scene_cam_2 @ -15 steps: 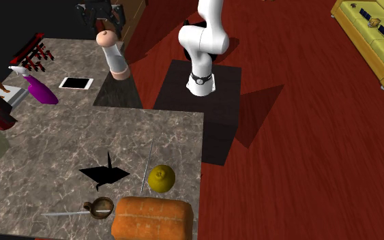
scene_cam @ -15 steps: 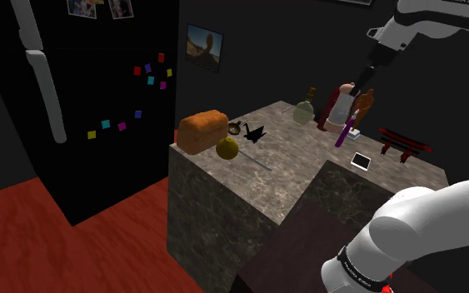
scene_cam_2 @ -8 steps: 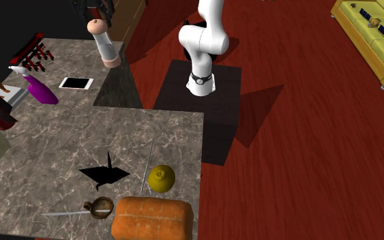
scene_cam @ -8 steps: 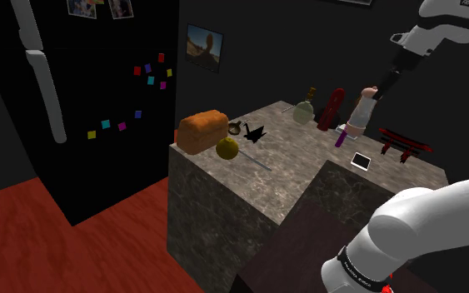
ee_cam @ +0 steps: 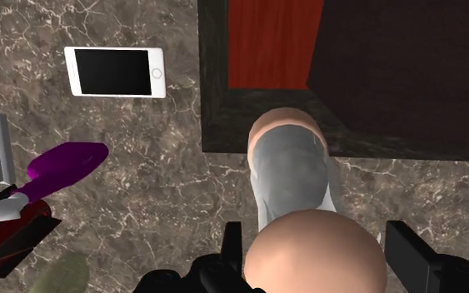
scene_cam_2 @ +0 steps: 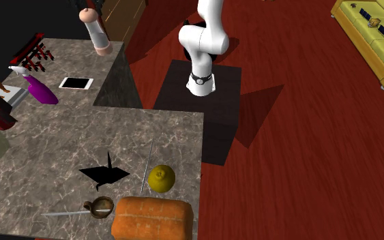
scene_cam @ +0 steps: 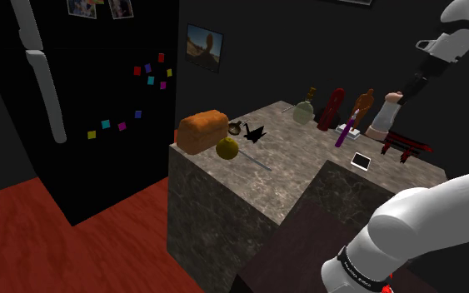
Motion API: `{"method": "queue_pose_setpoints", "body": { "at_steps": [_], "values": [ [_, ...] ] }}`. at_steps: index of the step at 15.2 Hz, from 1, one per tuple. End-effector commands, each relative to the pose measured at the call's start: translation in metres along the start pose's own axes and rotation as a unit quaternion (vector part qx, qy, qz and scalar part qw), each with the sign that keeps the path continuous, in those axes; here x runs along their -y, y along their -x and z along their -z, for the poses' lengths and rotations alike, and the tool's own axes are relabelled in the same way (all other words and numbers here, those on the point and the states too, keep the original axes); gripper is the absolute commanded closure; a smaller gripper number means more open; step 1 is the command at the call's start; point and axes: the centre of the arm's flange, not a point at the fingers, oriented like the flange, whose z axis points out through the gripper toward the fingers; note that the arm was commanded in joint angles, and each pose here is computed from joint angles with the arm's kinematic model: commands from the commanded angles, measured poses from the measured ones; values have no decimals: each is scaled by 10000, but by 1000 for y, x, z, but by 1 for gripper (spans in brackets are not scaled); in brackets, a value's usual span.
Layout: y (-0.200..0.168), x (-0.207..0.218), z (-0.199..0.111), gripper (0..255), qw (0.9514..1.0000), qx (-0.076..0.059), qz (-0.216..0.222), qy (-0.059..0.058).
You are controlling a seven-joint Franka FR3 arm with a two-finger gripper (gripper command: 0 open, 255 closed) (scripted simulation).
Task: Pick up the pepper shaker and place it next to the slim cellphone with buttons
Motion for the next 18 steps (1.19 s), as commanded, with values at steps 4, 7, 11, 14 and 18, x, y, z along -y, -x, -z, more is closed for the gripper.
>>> {"method": "queue_pose_setpoints", "body": {
  "at_steps": [4, 7, 11, 14, 18],
  "values": [
    [56, -42, 9, 255, 10000, 4, 6, 4],
    [87, -65, 14, 255, 10000, 4, 6, 4],
    [129, -96, 21, 255, 10000, 4, 6, 4],
    [161, -120, 26, 255, 10000, 4, 6, 4],
    [203, -151, 33, 255, 10000, 4, 6, 4]
  ]
}}
